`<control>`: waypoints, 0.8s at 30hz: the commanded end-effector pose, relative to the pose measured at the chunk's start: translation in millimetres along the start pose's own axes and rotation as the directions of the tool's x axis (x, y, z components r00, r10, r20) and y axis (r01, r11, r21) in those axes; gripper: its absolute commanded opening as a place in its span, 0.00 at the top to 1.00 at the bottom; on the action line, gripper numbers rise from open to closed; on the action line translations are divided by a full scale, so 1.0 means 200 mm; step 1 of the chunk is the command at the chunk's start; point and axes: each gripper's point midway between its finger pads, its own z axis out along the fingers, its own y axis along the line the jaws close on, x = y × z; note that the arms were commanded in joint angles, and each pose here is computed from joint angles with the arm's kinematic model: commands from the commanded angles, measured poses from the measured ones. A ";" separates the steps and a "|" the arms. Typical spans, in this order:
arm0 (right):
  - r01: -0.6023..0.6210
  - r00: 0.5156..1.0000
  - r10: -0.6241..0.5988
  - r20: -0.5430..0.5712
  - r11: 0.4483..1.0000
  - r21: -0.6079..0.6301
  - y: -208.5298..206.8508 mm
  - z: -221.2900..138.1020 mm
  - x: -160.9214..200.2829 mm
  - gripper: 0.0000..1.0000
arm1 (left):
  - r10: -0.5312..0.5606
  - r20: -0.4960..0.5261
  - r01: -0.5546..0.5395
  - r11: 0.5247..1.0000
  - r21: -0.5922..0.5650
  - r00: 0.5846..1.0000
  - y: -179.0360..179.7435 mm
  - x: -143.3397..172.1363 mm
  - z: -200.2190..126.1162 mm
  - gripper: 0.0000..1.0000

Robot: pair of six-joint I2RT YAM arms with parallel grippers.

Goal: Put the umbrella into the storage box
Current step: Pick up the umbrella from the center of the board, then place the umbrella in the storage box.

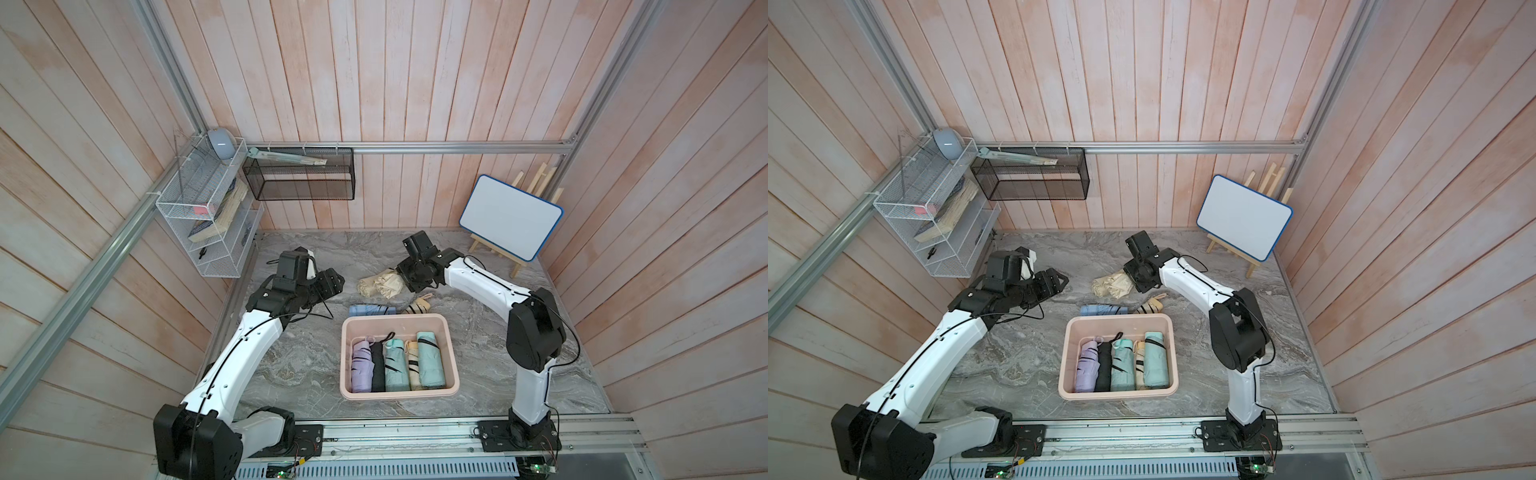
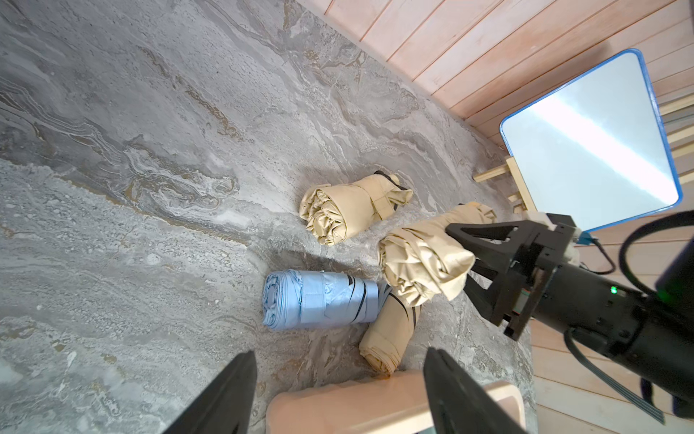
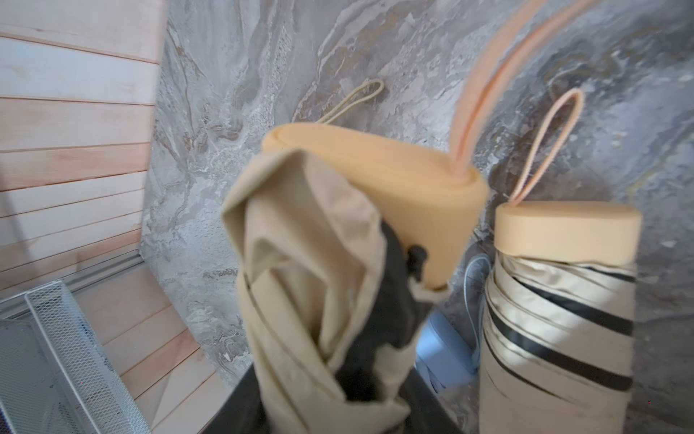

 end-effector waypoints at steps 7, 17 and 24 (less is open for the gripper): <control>0.135 0.988 -0.129 0.081 0.988 -0.074 0.01 -0.34 0.02 0.55 | -0.050 -0.085 0.056 0.995 0.077 0.995 -0.01 0.18 -0.09 0.24; 0.324 0.946 -0.318 0.064 0.941 -0.101 -0.06 -0.60 0.24 0.56 | -0.077 -0.216 0.099 0.991 0.094 0.973 -0.01 0.48 -0.11 0.29; 0.461 0.886 -0.463 0.018 0.879 -0.123 -0.18 -0.72 0.43 0.57 | -0.126 -0.258 0.157 0.982 0.103 0.958 -0.01 0.62 -0.08 0.31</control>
